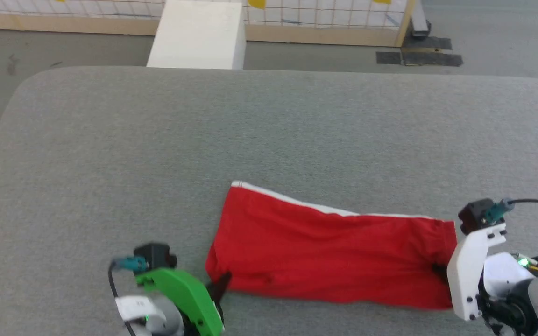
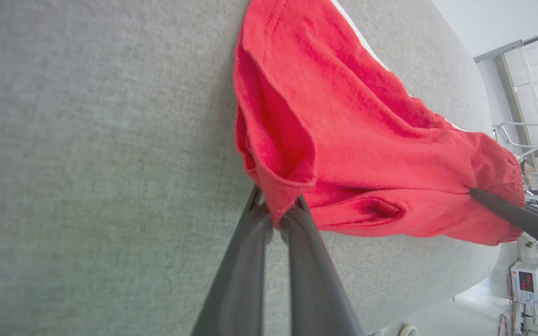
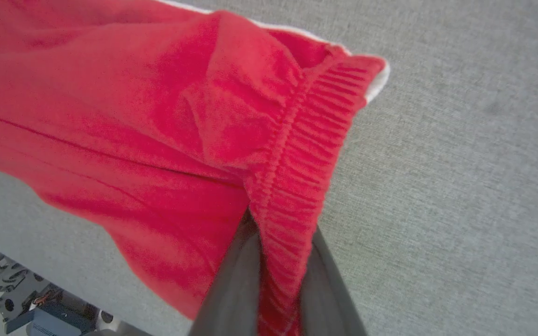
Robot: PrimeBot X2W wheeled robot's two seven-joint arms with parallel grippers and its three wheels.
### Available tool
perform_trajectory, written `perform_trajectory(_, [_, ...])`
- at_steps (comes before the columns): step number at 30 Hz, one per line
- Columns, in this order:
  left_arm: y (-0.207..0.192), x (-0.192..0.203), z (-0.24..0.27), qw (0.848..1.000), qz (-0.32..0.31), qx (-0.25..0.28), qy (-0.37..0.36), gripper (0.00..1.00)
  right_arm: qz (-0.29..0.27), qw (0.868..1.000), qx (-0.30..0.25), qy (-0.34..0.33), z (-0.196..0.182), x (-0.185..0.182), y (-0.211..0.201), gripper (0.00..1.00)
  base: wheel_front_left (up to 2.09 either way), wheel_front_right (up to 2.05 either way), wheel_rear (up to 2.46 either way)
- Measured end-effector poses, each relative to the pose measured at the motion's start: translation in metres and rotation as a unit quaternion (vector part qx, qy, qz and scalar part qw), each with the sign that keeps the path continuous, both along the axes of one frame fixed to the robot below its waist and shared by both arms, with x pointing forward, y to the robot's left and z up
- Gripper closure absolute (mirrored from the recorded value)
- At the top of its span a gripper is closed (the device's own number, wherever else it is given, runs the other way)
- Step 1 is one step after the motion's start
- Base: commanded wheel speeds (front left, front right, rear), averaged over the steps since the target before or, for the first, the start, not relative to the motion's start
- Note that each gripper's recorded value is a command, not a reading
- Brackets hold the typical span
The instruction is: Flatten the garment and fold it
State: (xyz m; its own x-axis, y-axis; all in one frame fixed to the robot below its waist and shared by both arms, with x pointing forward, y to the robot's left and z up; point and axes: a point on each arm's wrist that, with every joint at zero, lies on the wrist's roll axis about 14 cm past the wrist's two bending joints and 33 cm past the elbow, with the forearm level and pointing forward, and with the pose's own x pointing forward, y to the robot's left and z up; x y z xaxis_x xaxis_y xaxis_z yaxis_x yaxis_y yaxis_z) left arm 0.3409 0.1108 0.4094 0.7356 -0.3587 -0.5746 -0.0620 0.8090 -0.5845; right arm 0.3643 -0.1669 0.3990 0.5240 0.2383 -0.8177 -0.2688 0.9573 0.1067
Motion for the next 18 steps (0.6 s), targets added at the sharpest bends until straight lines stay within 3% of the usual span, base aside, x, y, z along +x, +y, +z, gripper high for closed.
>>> perform_trajectory(6, [-0.005,-0.039,-0.016,0.999,0.019,-0.017,0.045,1.00,0.043,0.998,-0.014,0.043,-0.013,-0.015,0.003,1.00,0.00,0.00,0.00])
perform_trajectory(7, [-0.005,-0.040,-0.016,0.999,0.021,-0.020,0.046,1.00,0.046,0.998,-0.016,0.044,-0.013,-0.015,0.003,0.56,0.00,0.00,0.00])
perform_trajectory(8, [-0.005,-0.041,-0.015,0.998,0.024,-0.022,0.046,0.86,0.047,0.998,-0.014,0.042,-0.013,-0.013,0.004,0.00,0.00,0.00,0.00])
perform_trajectory(9, [-0.003,-0.041,-0.014,0.998,0.026,-0.022,0.044,0.25,0.048,0.998,-0.012,0.039,-0.012,-0.012,0.005,0.00,0.00,0.00,0.00])
perform_trajectory(10, [-0.002,-0.040,-0.013,0.998,0.030,-0.021,0.041,0.00,0.048,0.998,-0.011,0.036,-0.011,-0.012,0.005,0.00,0.00,0.00,0.00])
perform_trajectory(14, [0.013,-0.029,0.001,0.999,0.043,-0.006,0.007,0.00,0.031,0.999,0.004,0.005,-0.002,-0.010,0.003,0.00,0.00,0.00,0.00])
perform_trajectory(18, [0.049,0.006,0.043,0.990,0.079,0.047,-0.105,0.00,-0.032,0.996,0.050,-0.059,0.019,-0.004,-0.002,0.00,0.00,0.00,0.00])
